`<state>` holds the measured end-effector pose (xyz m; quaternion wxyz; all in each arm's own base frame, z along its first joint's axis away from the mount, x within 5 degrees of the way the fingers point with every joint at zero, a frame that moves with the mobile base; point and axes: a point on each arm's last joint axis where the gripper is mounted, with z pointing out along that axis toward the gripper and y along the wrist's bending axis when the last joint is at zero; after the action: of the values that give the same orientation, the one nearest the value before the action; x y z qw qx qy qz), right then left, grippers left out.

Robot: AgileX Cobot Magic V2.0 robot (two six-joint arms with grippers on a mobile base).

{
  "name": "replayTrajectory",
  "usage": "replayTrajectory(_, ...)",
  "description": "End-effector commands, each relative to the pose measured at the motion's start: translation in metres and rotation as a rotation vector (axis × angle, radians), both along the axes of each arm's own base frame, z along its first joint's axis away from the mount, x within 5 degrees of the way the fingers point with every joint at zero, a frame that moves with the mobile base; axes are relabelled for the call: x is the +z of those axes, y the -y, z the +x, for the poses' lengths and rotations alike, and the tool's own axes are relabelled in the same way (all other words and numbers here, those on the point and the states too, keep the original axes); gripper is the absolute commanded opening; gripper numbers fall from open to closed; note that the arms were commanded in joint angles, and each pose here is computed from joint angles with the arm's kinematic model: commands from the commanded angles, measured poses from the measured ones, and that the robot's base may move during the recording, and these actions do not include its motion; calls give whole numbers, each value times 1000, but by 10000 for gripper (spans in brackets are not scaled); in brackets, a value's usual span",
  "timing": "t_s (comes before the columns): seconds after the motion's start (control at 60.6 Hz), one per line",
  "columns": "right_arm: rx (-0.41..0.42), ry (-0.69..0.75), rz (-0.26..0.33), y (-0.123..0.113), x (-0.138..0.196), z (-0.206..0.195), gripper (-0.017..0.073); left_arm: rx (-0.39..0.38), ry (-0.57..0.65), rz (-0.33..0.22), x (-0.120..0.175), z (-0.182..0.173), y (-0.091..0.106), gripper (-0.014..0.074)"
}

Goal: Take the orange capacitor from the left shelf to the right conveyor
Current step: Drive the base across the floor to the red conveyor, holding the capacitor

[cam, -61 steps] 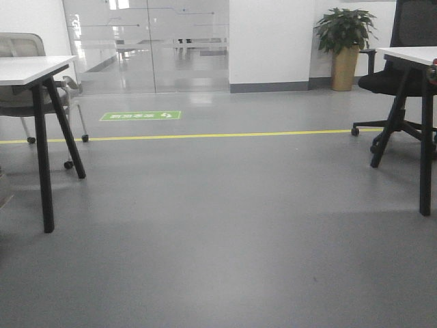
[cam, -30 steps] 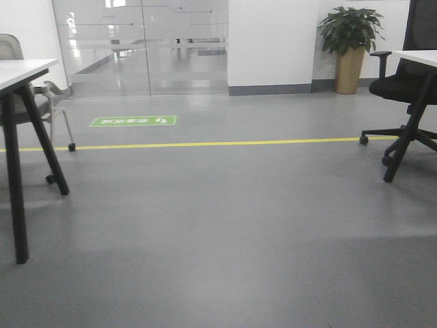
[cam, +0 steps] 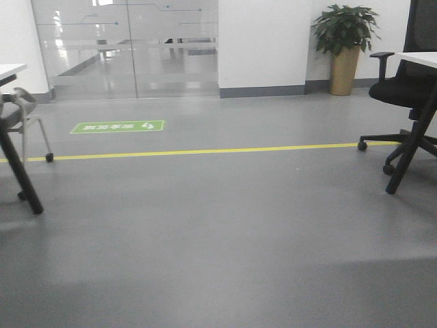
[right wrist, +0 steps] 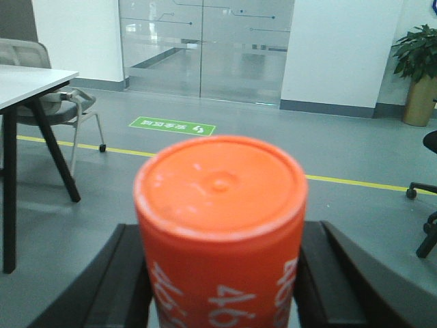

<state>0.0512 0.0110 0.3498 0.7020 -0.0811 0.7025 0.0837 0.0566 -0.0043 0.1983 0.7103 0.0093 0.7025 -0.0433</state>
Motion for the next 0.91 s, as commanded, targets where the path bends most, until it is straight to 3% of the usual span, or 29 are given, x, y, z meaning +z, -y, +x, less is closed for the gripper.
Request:
replayTrajectory(0.0,2,110,14,0,17,-1,142,6,101,-9,10,-2,-1,-127)
replayTrajectory(0.891,2,110,14,0,17,-1,142,6,100,-9,10,-2,-1,-127)
